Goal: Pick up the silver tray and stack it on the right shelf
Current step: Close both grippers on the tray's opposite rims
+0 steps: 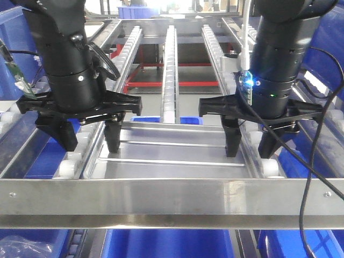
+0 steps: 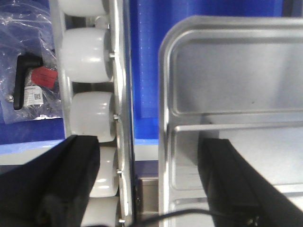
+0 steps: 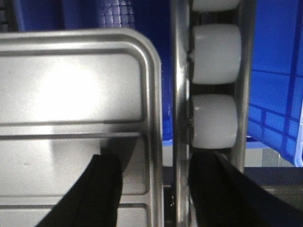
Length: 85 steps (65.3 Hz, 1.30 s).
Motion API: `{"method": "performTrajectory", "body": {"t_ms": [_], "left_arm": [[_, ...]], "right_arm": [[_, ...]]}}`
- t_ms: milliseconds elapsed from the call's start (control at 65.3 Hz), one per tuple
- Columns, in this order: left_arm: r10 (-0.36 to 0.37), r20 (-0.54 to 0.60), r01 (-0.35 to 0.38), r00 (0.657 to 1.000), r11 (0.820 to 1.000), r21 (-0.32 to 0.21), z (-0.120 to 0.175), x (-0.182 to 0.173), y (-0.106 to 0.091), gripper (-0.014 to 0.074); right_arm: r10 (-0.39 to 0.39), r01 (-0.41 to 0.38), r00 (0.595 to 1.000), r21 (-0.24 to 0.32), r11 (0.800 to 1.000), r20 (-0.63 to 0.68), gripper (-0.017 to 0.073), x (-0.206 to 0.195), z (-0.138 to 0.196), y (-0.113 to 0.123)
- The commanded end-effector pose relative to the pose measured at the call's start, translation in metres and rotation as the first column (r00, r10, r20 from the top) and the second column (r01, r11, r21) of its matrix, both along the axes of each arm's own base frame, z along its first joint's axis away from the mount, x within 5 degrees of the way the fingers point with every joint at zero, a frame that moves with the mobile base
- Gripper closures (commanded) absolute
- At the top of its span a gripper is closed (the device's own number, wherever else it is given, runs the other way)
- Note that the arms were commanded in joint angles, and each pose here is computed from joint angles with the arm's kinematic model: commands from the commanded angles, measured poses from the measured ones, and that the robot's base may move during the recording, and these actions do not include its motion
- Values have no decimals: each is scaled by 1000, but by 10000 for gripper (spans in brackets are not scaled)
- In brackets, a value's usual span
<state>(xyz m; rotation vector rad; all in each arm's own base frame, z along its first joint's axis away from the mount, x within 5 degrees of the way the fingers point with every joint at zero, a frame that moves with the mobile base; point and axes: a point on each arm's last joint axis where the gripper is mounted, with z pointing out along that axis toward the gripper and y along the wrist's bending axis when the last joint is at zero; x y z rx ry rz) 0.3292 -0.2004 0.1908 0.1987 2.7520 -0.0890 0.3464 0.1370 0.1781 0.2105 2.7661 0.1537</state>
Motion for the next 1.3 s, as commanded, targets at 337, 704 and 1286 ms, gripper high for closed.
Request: {"method": "performTrajectory", "body": {"t_ms": [337, 704, 1286], "left_arm": [[-4, 81, 7, 997, 999, -48, 27, 1, -4, 245], [-7, 87, 11, 996, 999, -46, 28, 1, -4, 276], [-2, 44, 3, 999, 1000, -19, 17, 1, -3, 276]], "right_arm": [[15, -18, 994, 33, 999, 104, 127, 5, 26, 2], [15, -18, 994, 34, 999, 106, 127, 5, 26, 2], [15, -18, 994, 34, 999, 106, 127, 5, 26, 2]]}}
